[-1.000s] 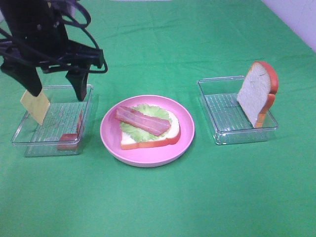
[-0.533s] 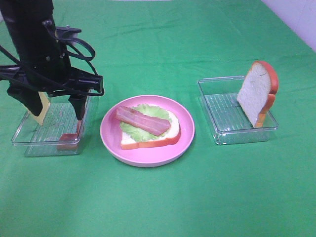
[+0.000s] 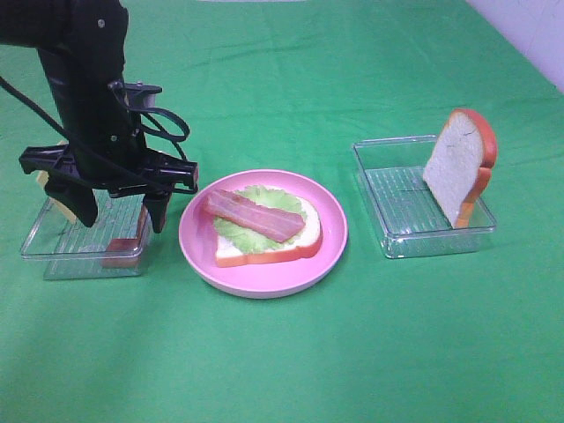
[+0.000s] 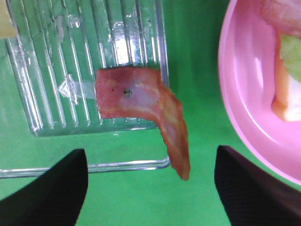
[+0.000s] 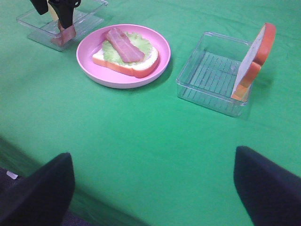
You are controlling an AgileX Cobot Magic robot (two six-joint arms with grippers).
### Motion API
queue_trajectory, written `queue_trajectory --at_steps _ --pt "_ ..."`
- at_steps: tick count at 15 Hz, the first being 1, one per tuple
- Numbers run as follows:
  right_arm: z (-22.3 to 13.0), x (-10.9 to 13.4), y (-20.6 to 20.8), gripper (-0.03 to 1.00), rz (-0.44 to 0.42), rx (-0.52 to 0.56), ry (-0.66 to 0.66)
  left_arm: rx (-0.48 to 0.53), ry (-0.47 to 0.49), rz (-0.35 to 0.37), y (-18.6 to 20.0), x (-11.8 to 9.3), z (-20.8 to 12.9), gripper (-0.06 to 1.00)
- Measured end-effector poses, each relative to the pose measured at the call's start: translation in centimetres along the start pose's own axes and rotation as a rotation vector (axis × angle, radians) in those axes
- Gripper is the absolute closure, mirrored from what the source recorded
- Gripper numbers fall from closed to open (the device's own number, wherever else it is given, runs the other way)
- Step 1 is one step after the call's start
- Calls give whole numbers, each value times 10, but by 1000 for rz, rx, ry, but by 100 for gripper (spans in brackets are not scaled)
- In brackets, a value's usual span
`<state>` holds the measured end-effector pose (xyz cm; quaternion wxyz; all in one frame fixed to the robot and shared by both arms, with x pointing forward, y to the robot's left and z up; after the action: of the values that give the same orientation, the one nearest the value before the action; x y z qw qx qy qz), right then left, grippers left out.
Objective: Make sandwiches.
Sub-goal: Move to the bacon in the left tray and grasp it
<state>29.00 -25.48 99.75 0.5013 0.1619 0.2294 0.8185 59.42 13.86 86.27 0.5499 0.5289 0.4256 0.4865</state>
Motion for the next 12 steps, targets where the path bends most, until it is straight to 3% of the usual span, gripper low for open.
queue_trajectory --at_steps 5,10,12 --pt "0 0 0 13 0 0 0 6 -4 1 -6 -1 1 40" --pt "0 0 0 13 0 0 0 -10 -5 -4 -6 -2 4 65" --pt "0 0 0 13 0 0 0 -10 -5 -4 -6 -2 4 71"
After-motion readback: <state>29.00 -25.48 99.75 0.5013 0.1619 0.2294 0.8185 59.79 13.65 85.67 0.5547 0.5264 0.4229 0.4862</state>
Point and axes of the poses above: a point on each arm's last joint axis where the gripper is mounted, y pointing back along that axis away from the gripper, x along the wrist's bending axis when the last joint is at zero, z = x × y, the point moved 9 cm from there along -y, pointing out along that axis toward the gripper, and after that the axes turned 8 degrees about -y, right-handed, at the moved point
